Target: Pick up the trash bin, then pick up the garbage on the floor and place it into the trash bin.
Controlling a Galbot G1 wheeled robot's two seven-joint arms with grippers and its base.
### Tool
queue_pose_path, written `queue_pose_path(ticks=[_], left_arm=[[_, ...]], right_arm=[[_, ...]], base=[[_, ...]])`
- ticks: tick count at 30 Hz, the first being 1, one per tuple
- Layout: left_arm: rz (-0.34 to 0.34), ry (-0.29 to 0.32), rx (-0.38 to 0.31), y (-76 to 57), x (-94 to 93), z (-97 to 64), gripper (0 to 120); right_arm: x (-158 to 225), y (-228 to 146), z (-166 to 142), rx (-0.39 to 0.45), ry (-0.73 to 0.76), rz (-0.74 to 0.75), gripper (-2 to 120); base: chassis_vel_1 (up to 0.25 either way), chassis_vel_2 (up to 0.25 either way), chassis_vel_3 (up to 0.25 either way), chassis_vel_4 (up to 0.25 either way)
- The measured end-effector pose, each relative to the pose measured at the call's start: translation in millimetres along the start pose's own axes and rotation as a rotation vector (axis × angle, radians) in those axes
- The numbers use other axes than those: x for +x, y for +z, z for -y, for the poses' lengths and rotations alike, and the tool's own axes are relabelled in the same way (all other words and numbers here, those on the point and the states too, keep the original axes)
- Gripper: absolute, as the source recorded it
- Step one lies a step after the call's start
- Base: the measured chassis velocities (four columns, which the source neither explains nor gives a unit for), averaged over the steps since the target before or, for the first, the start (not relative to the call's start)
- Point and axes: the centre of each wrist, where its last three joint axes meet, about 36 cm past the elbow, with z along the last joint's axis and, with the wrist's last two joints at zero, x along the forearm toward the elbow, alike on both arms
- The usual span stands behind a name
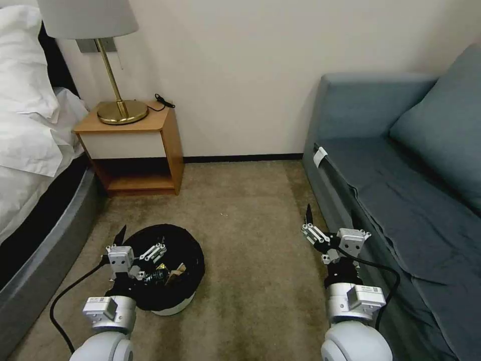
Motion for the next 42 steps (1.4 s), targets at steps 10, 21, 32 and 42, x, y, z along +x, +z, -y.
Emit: queue_pose_path(ticks=[10,21,32,42], left_arm=[[0.000,0.000,0.000,0.0,0.0,0.0,100],[0.000,0.000,0.000,0.0,0.0,0.0,100],[0.000,0.000,0.000,0.0,0.0,0.0,100],[0.000,0.000,0.000,0.0,0.0,0.0,100]], right_arm=[[0.0,0.0,0.0,0.000,0.000,0.000,100],[0.0,0.0,0.0,0.000,0.000,0.000,100],[0.0,0.0,0.0,0.000,0.000,0.000,100],[0.0,0.0,0.0,0.000,0.000,0.000,100]], base=[[0.000,0.000,0.000,0.000],[0.000,0.000,0.000,0.000],[0.000,0.000,0.000,0.000],[0.000,0.000,0.000,0.000]])
